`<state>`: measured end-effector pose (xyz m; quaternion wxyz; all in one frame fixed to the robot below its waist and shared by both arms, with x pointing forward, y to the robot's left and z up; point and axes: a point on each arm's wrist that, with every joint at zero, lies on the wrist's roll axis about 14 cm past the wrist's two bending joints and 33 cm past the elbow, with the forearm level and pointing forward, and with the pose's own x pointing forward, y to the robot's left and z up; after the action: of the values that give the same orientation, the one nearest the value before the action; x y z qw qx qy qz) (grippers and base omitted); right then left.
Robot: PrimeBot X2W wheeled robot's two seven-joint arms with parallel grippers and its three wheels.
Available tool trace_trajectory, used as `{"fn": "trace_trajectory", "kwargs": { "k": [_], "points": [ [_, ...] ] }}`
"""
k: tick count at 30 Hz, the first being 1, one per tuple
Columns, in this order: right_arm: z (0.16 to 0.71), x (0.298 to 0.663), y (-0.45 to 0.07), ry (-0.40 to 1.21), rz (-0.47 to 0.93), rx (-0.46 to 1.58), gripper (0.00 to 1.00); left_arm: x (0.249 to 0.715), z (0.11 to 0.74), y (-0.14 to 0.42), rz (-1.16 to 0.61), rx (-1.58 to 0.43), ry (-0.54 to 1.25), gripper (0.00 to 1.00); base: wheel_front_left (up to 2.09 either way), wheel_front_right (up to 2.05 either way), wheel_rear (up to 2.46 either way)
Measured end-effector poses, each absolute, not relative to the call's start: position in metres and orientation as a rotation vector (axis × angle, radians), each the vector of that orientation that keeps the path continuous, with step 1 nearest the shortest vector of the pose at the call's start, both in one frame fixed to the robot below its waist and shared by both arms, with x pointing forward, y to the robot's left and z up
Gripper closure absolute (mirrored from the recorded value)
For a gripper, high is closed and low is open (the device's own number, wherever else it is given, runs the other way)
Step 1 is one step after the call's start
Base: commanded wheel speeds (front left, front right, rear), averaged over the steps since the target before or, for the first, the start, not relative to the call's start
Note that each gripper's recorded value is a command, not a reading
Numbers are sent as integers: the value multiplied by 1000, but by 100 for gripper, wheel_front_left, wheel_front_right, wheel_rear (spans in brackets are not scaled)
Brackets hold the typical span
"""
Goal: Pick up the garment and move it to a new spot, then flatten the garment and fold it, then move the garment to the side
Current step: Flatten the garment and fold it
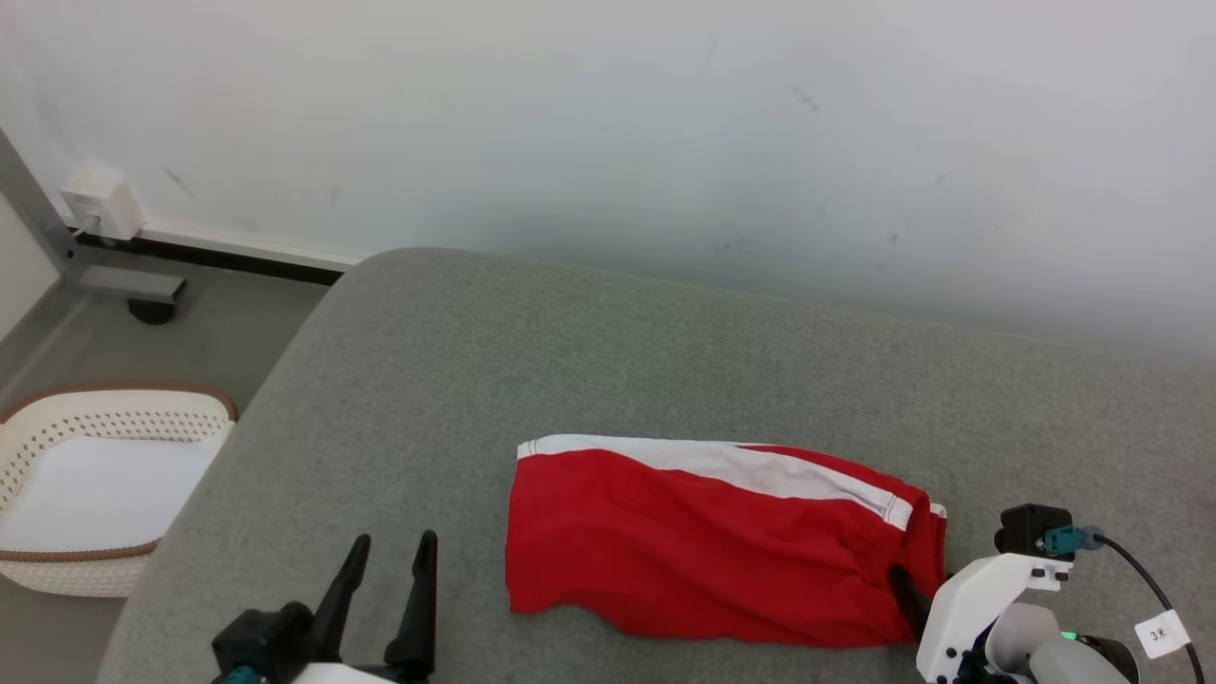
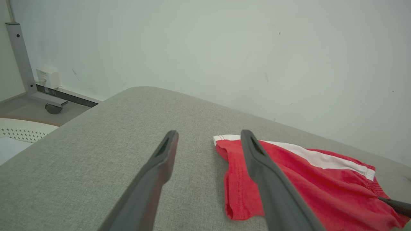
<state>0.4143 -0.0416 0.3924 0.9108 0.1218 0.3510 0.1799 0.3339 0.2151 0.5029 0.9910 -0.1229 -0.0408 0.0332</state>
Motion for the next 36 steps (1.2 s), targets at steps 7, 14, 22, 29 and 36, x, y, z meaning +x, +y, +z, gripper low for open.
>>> {"fn": "trace_trajectory", "kwargs": {
  "k": [7, 14, 22, 29, 36],
  "points": [
    [392, 412, -29, 752, 387, 321, 100, 330, 499, 222, 89, -248, -74, 0, 0, 0, 0],
    [404, 421, -38, 692, 353, 385, 100, 333, 500, 218, 75, -246, -77, 0, 0, 0, 0],
    [431, 443, -99, 600, 259, 413, 100, 341, 501, 203, 28, -251, -74, 0, 0, 0, 0],
    [441, 441, -130, 607, 231, 445, 100, 347, 499, 186, -22, -256, -62, 0, 0, 0, 0],
    [464, 437, -75, 625, 368, 664, 100, 344, 497, 183, -27, -258, -56, 0, 0, 0, 0]
  ]
}}
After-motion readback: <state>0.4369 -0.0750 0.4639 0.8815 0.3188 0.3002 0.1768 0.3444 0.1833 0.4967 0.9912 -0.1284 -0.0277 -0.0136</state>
